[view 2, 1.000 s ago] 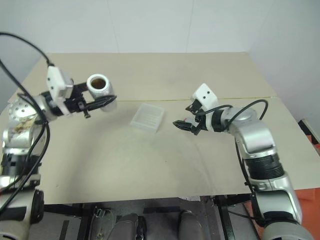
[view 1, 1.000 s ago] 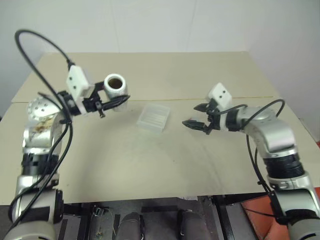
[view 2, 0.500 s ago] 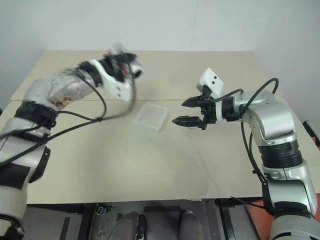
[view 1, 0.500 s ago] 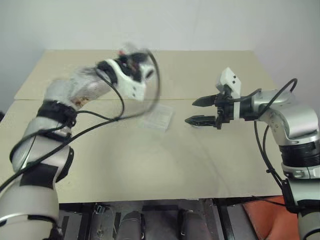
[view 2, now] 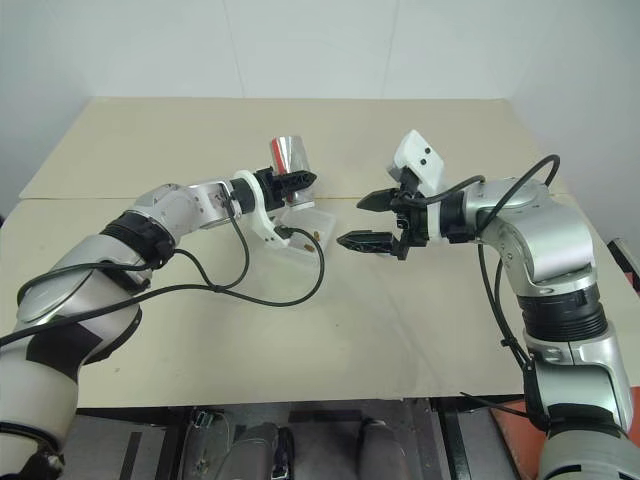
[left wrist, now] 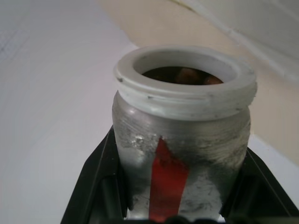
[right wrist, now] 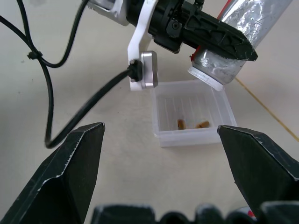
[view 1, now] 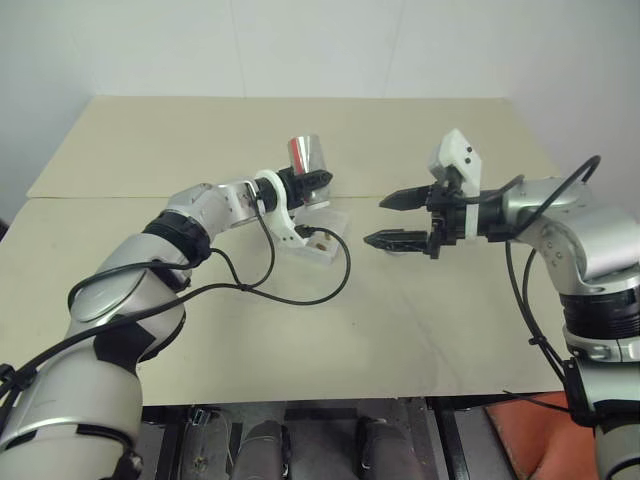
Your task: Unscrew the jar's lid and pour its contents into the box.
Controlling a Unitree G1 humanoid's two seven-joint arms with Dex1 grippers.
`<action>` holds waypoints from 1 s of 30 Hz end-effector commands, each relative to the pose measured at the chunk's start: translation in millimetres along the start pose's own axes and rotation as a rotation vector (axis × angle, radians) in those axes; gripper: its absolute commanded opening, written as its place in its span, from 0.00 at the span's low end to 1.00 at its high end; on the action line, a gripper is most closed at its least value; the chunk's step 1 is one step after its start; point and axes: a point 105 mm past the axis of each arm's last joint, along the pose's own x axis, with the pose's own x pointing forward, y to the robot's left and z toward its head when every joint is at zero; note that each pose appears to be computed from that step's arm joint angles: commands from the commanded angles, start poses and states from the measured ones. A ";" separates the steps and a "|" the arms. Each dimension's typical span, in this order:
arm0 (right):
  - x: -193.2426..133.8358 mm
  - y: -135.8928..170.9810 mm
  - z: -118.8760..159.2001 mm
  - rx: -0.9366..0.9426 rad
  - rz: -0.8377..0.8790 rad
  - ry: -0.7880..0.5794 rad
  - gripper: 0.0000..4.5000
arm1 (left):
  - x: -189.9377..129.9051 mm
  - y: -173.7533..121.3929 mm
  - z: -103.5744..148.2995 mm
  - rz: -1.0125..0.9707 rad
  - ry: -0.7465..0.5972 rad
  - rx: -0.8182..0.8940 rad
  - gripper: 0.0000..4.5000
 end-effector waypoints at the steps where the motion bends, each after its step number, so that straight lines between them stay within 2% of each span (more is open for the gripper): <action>1: -6.2 0.9 11.2 -0.028 -0.019 -0.039 0.99 | -3.0 8.4 -15.0 0.034 0.037 -0.018 0.43; 5: -4.5 1.1 10.2 -0.025 -0.018 -0.036 0.99 | -14.3 1.5 -22.7 0.036 0.092 -0.187 0.43; 13: -3.9 1.0 9.8 -0.019 -0.006 -0.040 0.99 | -51.9 -17.1 -50.3 0.105 0.300 -0.758 0.43; 16: -2.3 1.5 10.6 -0.019 0.003 -0.043 0.99 | -60.7 -22.9 -50.5 0.208 0.378 -1.187 0.43; 19: -2.6 0.7 10.8 -0.022 0.002 -0.041 0.99 | -73.2 -29.9 -52.5 0.336 0.453 -1.501 0.43; 23: -3.1 -1.2 10.1 -0.024 -0.006 -0.036 0.99 | -82.5 -39.8 -43.1 0.438 0.487 -1.927 0.43; 25: -2.7 -1.7 10.5 -0.024 -0.008 -0.038 0.99 | -85.6 -42.8 -34.4 0.457 0.488 -2.079 0.43; 30: -2.5 -0.7 11.6 -0.028 -0.005 -0.041 0.99 | -92.7 -55.3 -15.1 0.457 0.556 -2.265 0.43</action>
